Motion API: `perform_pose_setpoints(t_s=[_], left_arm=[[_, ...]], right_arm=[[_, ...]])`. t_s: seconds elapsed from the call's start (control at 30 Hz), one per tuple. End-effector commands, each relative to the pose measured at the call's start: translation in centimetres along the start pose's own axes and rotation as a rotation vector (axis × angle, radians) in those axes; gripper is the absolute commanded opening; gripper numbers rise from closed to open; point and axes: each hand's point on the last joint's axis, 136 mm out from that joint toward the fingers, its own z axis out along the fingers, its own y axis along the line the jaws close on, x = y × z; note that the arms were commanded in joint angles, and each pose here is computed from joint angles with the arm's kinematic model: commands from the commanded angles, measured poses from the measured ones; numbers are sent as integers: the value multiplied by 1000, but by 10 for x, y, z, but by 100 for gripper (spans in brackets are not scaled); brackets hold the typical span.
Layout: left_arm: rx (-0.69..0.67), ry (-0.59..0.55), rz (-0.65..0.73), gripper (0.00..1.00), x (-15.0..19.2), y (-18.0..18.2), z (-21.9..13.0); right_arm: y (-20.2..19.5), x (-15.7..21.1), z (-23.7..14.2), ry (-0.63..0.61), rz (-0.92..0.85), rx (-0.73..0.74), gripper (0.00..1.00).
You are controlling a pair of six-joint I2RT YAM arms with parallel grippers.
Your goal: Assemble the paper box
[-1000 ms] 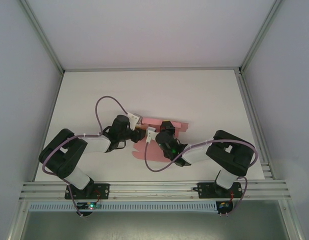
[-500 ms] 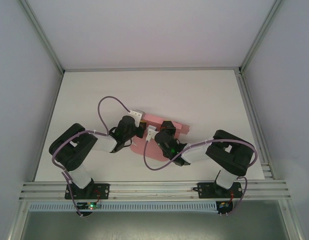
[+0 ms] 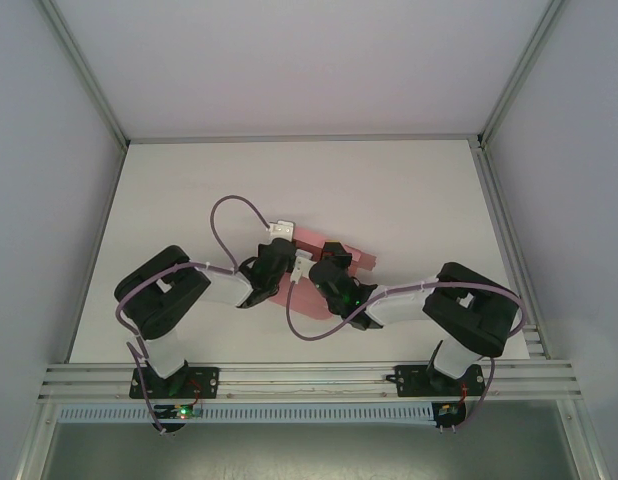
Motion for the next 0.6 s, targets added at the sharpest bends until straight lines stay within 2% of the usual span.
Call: perform_pose_setpoints(t_s=[0.0,0.17,0.3,0.4,0.43,0.5,0.57], left_arm=[[-398,-10,-67,4,7,83,3],[-396,17,-61,0,6,79,6],[-256,15,-36,0,5,58,10],[-152,13,-3,0,3,42,10],[-113,1,7,0,1,36,8],[-68,-26,13,0,-4,31,5],[-47,-40,13,0,-10,27,1]], right_arm=[[60,25,-11,17,-137,-213,0],[60,26,-7,29,-107,-223,0],[39,27,5,57,7,-172,0],[3,24,13,63,127,-99,21],[-10,25,14,65,164,-83,34],[-39,26,15,63,240,-34,41],[-60,26,9,31,302,-13,61]])
